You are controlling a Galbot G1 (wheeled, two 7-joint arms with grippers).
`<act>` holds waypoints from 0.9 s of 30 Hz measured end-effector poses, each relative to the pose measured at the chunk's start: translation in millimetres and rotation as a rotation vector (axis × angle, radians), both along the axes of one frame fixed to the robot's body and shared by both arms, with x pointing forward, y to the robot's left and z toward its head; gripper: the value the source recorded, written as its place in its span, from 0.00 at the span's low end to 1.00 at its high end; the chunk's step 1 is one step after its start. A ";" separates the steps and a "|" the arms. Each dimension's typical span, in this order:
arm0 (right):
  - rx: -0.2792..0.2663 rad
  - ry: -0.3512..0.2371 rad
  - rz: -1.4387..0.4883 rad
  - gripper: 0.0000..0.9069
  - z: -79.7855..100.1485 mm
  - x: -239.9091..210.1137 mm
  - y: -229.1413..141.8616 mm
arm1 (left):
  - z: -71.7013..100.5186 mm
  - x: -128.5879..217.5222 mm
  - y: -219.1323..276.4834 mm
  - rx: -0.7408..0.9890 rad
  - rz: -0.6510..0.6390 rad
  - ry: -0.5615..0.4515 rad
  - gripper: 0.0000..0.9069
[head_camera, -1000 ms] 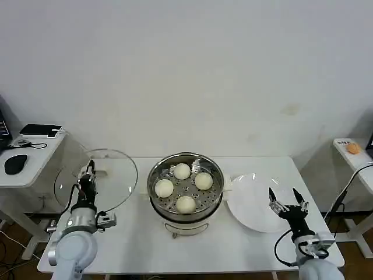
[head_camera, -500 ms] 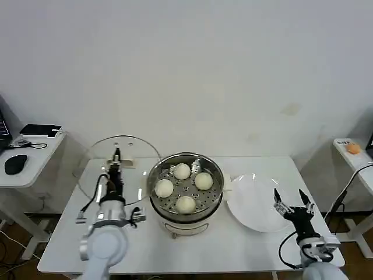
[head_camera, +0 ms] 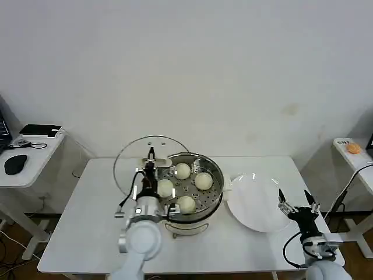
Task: Take steamed baozi put them in steamer then cover it.
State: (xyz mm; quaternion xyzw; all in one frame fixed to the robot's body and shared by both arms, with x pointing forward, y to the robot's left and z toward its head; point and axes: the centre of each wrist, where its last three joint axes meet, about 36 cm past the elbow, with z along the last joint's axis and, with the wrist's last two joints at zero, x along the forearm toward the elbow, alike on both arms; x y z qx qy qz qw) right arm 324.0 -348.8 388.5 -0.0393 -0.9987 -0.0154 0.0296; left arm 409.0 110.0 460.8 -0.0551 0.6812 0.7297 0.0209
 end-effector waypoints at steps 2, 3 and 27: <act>0.000 0.004 -0.001 1.00 -1.8 2.2 1.3 | -0.8 0.3 -10.9 -0.011 -0.010 0.004 0.00; -0.001 0.006 -0.002 1.00 -2.3 3.0 1.9 | -0.7 0.7 -16.0 -0.016 -0.014 0.005 0.00; -0.007 0.033 -0.004 1.00 -18.7 26.9 5.0 | -14.6 1.6 -76.5 -0.090 -0.080 0.091 0.00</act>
